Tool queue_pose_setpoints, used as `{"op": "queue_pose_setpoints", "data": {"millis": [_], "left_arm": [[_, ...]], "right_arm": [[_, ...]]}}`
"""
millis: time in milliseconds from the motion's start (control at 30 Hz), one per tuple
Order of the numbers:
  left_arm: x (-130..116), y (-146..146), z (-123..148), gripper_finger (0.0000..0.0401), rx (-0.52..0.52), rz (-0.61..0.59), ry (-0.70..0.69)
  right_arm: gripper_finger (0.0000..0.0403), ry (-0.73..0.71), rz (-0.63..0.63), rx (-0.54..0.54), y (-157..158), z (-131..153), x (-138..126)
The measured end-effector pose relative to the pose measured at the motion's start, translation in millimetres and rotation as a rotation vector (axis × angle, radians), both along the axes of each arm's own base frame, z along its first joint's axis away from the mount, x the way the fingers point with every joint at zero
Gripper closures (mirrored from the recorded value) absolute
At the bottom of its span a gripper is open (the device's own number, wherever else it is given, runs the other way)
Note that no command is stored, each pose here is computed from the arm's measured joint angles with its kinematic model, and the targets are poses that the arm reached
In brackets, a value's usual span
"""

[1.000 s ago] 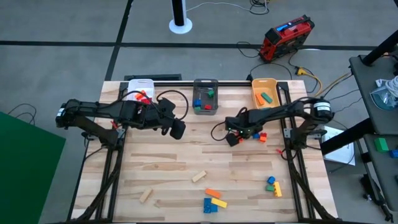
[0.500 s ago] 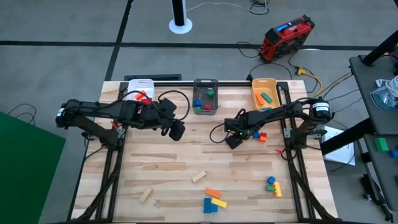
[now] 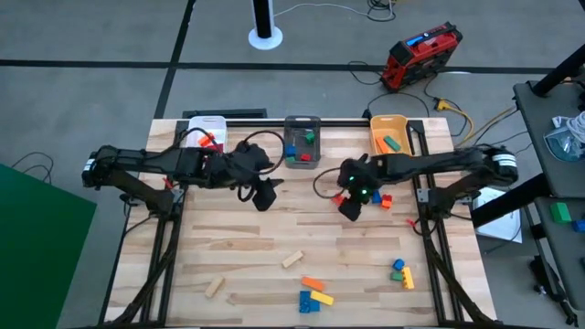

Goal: Sort blocks by size
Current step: Put the big orange game piece into the white bin

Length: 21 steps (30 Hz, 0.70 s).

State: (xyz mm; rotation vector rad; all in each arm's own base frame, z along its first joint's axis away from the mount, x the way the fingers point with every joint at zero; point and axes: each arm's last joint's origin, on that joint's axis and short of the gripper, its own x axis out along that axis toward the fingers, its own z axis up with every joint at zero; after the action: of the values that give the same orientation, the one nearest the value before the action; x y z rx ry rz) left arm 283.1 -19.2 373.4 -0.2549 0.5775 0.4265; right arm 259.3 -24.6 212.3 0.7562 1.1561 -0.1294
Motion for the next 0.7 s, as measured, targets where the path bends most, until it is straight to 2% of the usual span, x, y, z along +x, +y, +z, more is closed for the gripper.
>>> {"op": "queue_pose_setpoints", "data": {"millis": [200, 367, 533, 700], "left_arm": [[12, -7, 17, 0.017, 0.112, -0.261, -0.143], [17, -10, 20, 0.017, 0.16, -0.391, -0.183], [38, -16, 13, 0.017, 0.186, -0.54, -0.248], [58, -22, 5, 0.017, 0.187, -0.601, -0.315]], "right_arm": [[0.0272, -0.392, 0.25, 0.274, 9, 46, -3], [0.0272, -0.596, 0.359, 0.444, 10, 70, 4], [0.0272, -0.705, 0.425, 0.526, 10, 80, 15], [0.0272, -0.719, 0.441, 0.55, 10, 82, 17]]}}
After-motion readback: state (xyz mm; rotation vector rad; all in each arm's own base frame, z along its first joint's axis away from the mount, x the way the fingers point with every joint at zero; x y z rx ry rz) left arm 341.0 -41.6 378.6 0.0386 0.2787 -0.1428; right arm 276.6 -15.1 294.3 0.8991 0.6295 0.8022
